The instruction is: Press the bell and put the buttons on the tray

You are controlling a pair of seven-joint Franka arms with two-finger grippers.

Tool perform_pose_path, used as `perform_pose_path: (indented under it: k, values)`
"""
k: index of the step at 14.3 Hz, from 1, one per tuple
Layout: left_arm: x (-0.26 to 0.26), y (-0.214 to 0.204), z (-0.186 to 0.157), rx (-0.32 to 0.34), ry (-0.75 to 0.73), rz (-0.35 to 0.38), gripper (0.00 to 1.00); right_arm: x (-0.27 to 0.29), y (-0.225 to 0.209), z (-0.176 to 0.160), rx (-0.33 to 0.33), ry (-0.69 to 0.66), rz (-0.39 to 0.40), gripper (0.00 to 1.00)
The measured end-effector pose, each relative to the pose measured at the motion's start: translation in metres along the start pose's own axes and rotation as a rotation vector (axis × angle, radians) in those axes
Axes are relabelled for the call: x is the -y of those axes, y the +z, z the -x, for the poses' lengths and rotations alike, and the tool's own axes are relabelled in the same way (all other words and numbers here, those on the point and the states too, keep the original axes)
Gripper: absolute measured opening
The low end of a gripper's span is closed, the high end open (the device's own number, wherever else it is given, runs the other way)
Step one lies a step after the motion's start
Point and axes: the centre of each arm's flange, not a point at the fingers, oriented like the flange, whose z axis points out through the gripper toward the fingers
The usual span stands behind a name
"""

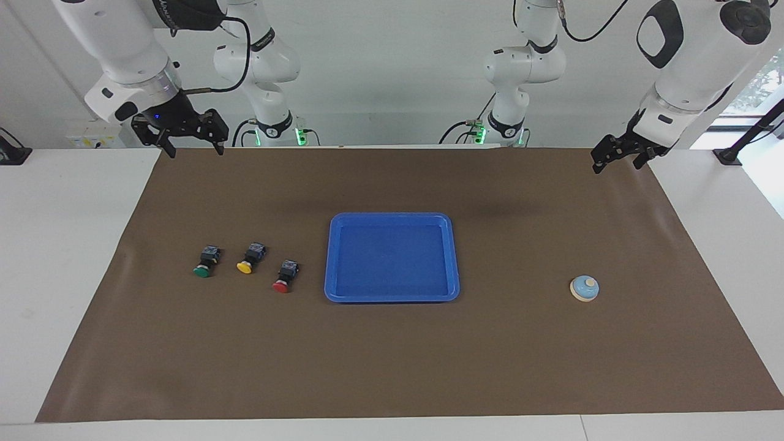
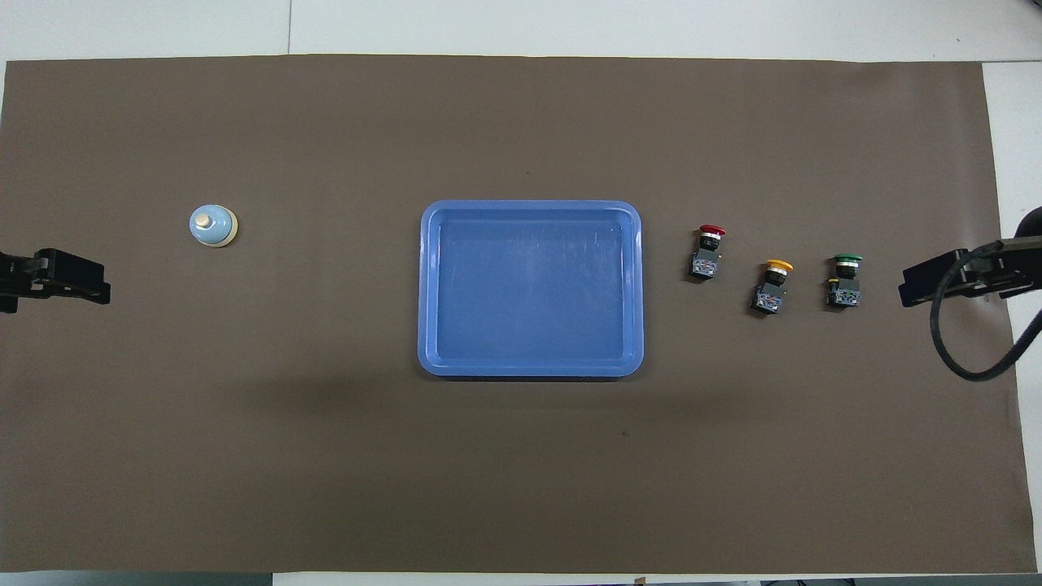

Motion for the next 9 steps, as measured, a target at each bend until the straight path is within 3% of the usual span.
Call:
perform_pose_path:
  k: [9]
  values:
    - [-0.014, -0.006, -0.001, -0.023, 0.02, 0.024, 1.0, 0.077, 0.095, -0.026, -0.087, 0.202, 0.003, 1.0]
